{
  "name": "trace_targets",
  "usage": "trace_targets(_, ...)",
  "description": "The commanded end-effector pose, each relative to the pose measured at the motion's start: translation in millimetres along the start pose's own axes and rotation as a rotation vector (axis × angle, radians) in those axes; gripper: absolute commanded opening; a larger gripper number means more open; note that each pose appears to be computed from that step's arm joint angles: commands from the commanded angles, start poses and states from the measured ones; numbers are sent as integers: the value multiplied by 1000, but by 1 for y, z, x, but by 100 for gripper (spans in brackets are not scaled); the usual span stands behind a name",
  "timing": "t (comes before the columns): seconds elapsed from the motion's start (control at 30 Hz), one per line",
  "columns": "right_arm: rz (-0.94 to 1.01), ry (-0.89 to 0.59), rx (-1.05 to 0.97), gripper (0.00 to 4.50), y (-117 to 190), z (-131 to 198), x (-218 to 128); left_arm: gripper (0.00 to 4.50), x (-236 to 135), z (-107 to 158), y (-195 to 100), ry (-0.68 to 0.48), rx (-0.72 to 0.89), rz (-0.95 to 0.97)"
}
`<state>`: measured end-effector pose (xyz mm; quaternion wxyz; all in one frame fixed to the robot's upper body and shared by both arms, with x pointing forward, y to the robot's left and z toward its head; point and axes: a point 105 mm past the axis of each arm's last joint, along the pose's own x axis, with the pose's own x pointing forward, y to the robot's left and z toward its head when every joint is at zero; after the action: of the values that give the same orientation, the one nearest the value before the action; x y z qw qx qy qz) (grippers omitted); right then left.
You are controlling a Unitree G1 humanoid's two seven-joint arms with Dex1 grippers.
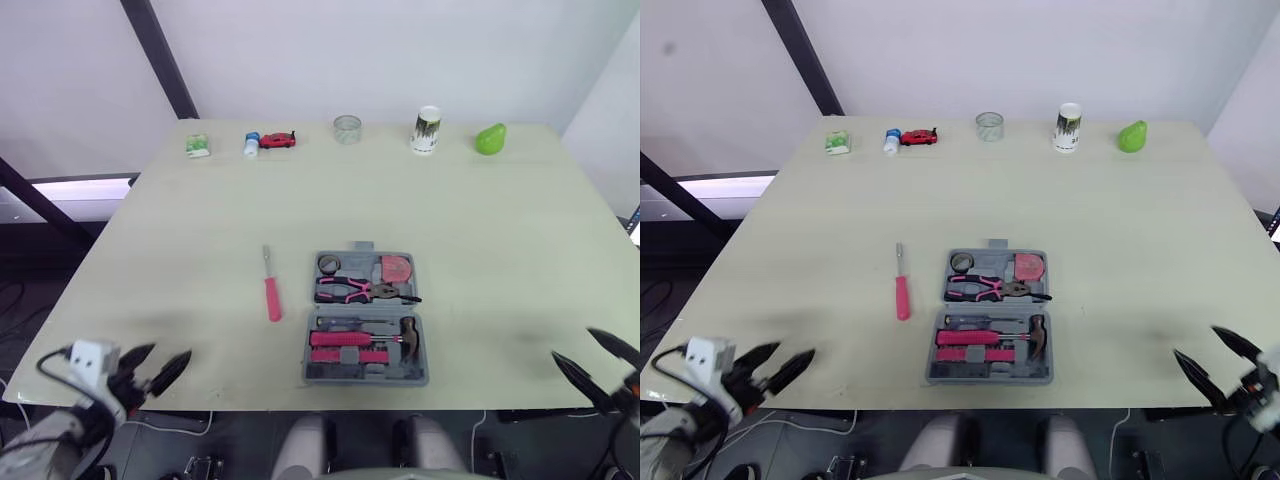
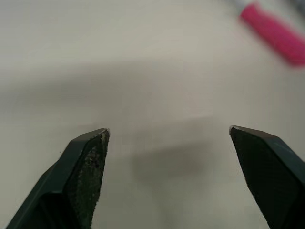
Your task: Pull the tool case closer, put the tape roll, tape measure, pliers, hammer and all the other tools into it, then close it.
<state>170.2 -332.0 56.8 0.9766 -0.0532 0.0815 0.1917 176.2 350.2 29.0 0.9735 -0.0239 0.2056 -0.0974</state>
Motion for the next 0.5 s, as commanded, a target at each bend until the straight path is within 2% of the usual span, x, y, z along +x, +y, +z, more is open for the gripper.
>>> trace_targets(0.03,-52,-18,-40,450,-11,5,-14,443,-4,16,3,-65,37,9)
trace_targets(0.33,-3,-56,-74,450,-8,19,-2,443,13,31,-18,-115,46,-42)
trace_targets(0.43,74,-113,-92,450,4,39,17,443,33,48,-35,-161,65,-19)
trace_targets(0.5,165,-153,-94,450,20,53,32,443,48,65,-47,-213,-1,11)
